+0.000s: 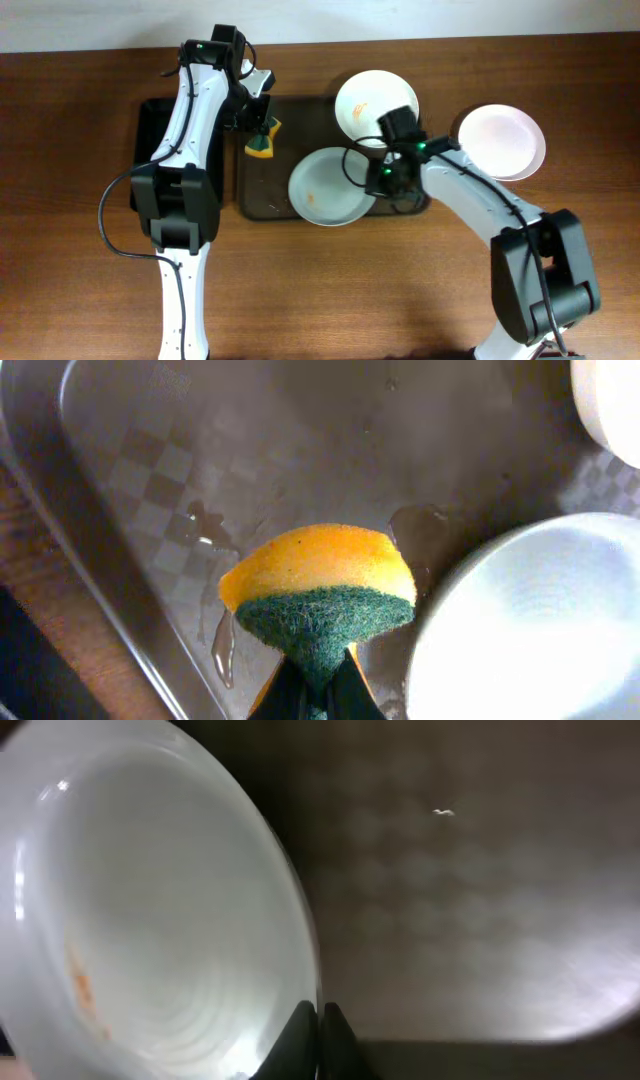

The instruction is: Clean dirty plates on tray and stack at the side

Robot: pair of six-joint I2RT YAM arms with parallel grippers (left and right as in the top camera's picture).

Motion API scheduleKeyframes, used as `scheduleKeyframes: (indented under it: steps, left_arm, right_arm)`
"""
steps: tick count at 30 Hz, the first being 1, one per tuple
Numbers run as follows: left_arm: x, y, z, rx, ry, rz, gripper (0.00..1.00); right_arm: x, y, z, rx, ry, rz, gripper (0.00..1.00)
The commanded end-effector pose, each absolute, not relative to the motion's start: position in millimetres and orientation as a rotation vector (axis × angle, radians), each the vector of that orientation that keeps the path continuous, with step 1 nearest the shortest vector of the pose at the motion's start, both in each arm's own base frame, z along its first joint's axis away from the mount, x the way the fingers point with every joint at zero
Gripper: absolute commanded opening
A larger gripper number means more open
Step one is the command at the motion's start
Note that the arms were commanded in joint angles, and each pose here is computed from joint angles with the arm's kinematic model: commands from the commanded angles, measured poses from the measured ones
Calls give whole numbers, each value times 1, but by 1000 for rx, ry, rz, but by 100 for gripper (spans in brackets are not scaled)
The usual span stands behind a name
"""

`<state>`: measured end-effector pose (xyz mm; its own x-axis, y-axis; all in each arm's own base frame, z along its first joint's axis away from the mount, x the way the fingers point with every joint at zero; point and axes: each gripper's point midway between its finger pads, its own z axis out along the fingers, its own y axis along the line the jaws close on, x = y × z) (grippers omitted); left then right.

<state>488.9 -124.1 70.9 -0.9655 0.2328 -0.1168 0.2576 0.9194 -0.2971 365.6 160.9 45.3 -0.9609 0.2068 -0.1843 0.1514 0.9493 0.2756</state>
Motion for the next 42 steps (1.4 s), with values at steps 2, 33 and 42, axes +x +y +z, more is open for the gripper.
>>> scheduleKeyframes:
  steps: [2,33,42]
  left_arm:
    - [503,-119,105,330,2911,-595,1]
    - [489,-145,118,419,2927,-569,1]
    - [485,-138,118,397,2950,-569,1]
  right_arm:
    - [385,194,49,294,2768,349,4]
    - [414,225,5,-103,2736,612,24]
    - [415,229,7,-87,2727,641,4]
